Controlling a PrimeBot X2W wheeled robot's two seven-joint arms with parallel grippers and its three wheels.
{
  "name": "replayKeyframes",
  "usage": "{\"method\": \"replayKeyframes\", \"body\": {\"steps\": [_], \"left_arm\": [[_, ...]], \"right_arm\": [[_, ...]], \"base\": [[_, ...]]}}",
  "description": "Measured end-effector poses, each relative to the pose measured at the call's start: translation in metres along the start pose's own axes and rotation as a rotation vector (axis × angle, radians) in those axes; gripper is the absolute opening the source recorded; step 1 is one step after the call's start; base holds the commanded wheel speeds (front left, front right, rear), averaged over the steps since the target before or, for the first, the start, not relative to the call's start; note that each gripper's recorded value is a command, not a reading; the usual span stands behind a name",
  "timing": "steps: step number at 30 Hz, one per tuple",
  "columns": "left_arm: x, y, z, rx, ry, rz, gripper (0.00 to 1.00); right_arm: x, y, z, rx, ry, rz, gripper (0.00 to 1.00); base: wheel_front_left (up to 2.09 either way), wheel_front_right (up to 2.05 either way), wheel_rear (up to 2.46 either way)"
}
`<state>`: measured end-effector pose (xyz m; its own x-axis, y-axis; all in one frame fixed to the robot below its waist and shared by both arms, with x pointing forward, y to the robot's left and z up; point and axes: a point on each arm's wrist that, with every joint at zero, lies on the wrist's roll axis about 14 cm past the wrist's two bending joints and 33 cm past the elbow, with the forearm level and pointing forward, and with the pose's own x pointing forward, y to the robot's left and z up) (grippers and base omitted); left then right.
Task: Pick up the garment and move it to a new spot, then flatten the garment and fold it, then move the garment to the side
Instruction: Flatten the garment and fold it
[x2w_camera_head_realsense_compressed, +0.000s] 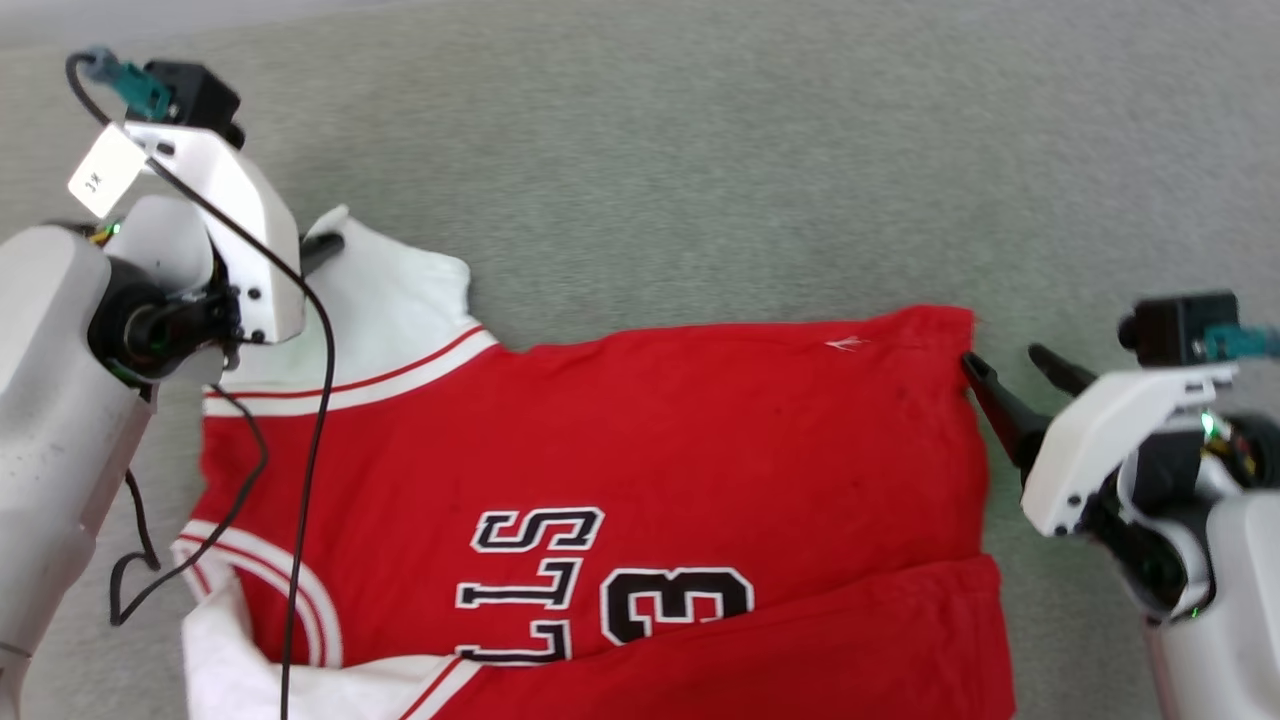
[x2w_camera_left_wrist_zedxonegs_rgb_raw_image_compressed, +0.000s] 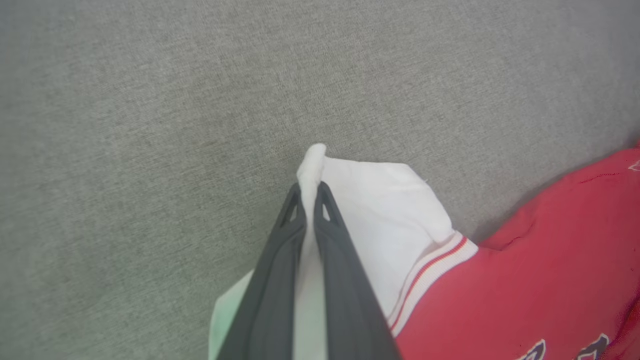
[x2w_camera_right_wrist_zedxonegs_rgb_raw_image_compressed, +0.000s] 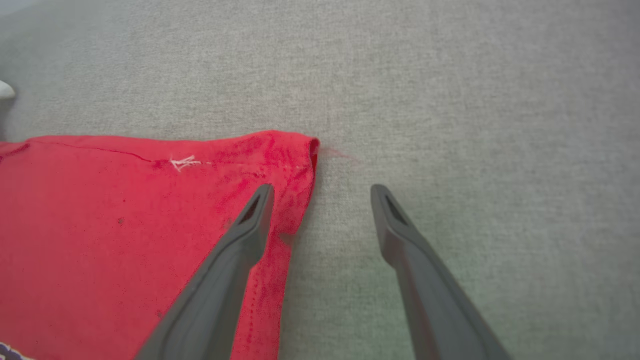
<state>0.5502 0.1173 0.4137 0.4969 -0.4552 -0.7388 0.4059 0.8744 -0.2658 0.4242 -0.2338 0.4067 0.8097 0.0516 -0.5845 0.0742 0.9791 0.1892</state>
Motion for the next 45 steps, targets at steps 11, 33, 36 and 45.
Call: {"method": "replayKeyframes", "body": {"steps": [11, 33, 36, 45], "left_arm": [[-0.043, 0.003, 0.023, 0.048, -0.138, 0.017, 0.0], [-0.091, 0.016, 0.019, -0.022, -0.369, 0.078, 0.0], [-0.102, 0.013, 0.0, -0.051, -0.389, 0.084, 0.0], [-0.125, -0.006, -0.105, -0.18, -0.299, 0.113, 0.0]], "right_arm": [[0.036, 0.031, -0.012, -0.196, 0.349, 0.092, 1.0], [0.017, 0.031, 0.051, -0.175, 0.123, 0.07, 0.0], [0.001, 0.032, 0.04, -0.162, 0.111, 0.074, 0.0], [-0.038, 0.032, -0.012, -0.086, 0.142, 0.087, 0.0]], "base": [[0.0, 0.0, 0.0], [0.0, 0.0, 0.0], [0.0, 0.0, 0.0], [0.0, 0.0, 0.0]]}}
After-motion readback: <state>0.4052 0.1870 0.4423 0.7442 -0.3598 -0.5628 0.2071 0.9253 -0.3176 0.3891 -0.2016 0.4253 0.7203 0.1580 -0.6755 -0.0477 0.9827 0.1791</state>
